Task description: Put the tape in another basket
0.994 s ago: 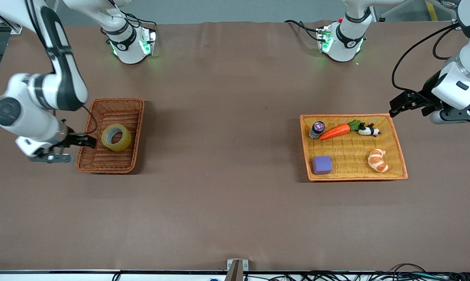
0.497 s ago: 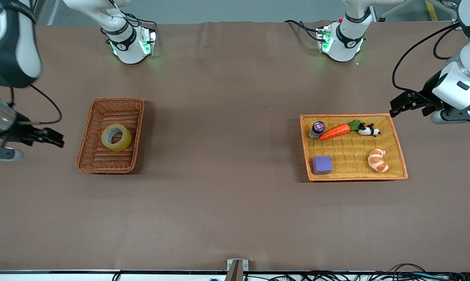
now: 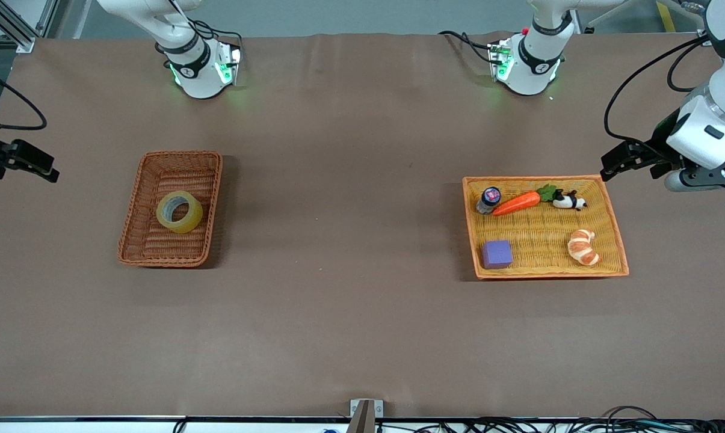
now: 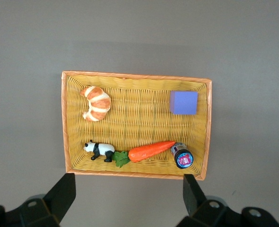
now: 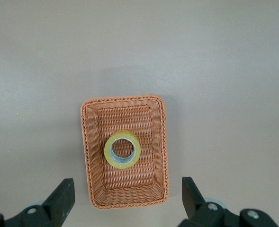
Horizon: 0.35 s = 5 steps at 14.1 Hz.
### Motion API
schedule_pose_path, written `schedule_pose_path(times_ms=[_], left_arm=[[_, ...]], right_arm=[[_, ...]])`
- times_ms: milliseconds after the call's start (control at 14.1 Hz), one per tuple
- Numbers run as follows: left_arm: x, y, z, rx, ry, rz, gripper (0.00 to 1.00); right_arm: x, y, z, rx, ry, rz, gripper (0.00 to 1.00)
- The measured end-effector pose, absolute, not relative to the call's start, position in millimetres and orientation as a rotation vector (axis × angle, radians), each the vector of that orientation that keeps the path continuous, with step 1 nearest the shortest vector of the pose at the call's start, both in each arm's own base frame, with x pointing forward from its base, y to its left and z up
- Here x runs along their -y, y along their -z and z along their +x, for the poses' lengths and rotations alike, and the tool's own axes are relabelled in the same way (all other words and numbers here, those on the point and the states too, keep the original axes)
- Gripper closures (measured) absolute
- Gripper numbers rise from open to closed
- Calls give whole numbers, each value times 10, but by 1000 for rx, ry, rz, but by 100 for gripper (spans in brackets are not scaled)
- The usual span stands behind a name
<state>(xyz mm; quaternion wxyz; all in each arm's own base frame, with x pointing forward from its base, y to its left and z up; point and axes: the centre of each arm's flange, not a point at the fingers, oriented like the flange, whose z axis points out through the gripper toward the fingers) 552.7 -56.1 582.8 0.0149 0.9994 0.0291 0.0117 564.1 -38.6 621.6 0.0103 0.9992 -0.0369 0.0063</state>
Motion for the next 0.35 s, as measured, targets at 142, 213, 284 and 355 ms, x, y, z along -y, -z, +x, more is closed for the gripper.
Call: schedule_pose_path(times_ms=[142, 213, 284, 355], left_arm=[[562, -5838, 5538, -97, -40, 3110, 0], [562, -5834, 5543, -97, -39, 3110, 0], [562, -5830, 5547, -97, -38, 3110, 0], [563, -5826, 5550, -99, -37, 3110, 0]], right_arm=[[376, -6176, 5650, 112, -8, 3119, 0], [364, -6166, 5651, 109, -5, 3119, 0], [351, -6165, 5652, 105, -4, 3119, 0], [343, -6165, 5652, 103, -4, 3119, 0]])
